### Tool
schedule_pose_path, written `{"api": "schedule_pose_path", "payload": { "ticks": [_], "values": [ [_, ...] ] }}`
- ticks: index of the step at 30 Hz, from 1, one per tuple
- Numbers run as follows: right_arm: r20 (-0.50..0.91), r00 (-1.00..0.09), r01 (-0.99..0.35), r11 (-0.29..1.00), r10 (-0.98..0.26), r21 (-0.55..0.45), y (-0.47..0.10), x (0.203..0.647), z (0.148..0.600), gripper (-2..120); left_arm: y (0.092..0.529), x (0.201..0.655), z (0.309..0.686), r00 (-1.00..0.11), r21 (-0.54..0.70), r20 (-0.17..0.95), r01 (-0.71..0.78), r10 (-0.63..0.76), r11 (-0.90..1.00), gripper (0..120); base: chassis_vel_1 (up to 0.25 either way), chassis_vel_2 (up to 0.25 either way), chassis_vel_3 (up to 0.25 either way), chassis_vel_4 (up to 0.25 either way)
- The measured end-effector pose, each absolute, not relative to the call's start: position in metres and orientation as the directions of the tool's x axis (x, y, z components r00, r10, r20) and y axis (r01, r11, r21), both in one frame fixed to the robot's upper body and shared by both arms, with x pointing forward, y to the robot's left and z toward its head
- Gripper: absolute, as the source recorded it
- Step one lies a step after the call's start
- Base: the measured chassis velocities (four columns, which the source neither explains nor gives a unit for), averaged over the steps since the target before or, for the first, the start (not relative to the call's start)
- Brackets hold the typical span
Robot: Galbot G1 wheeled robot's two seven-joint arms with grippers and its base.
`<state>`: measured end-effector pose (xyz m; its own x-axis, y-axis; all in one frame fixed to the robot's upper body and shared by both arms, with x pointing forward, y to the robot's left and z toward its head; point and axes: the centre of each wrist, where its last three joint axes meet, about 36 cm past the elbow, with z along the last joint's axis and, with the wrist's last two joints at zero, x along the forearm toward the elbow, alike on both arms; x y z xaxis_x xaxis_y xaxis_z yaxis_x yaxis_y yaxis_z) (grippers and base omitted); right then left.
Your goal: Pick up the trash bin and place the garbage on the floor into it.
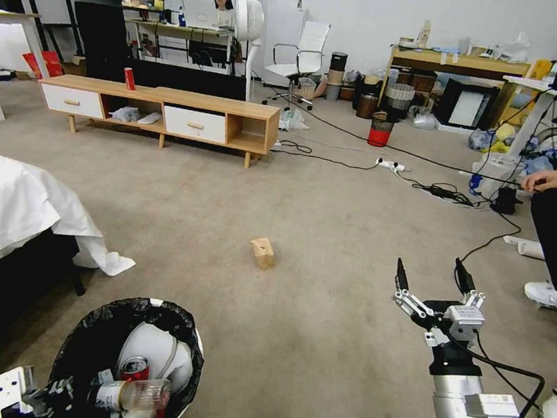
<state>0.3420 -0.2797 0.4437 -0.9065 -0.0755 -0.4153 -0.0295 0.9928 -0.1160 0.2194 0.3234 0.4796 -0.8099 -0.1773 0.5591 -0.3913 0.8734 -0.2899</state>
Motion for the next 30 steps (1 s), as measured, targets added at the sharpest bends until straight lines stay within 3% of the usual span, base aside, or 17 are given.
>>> {"api": "schedule_pose_path", "payload": {
  "ticks": [18,30],
  "values": [
    [-0.415,-0.907,-0.025,0.993,-0.072,-0.116,-0.2799,0.3432,0.4414,100,0.3233,0.2211,0.4788,-0.812,-0.294,0.557,-0.391,-0.176,0.872,2,-0.25,0.265,0.248,-0.253],
    [-0.419,-0.905,-0.026,0.992,-0.075,-0.121,-0.2789,0.3408,0.4422,100,0.3225,0.2195,0.4801,-0.811,-0.292,0.558,-0.389,-0.175,0.874,2,-0.189,0.194,0.185,-0.194]
  ]
}}
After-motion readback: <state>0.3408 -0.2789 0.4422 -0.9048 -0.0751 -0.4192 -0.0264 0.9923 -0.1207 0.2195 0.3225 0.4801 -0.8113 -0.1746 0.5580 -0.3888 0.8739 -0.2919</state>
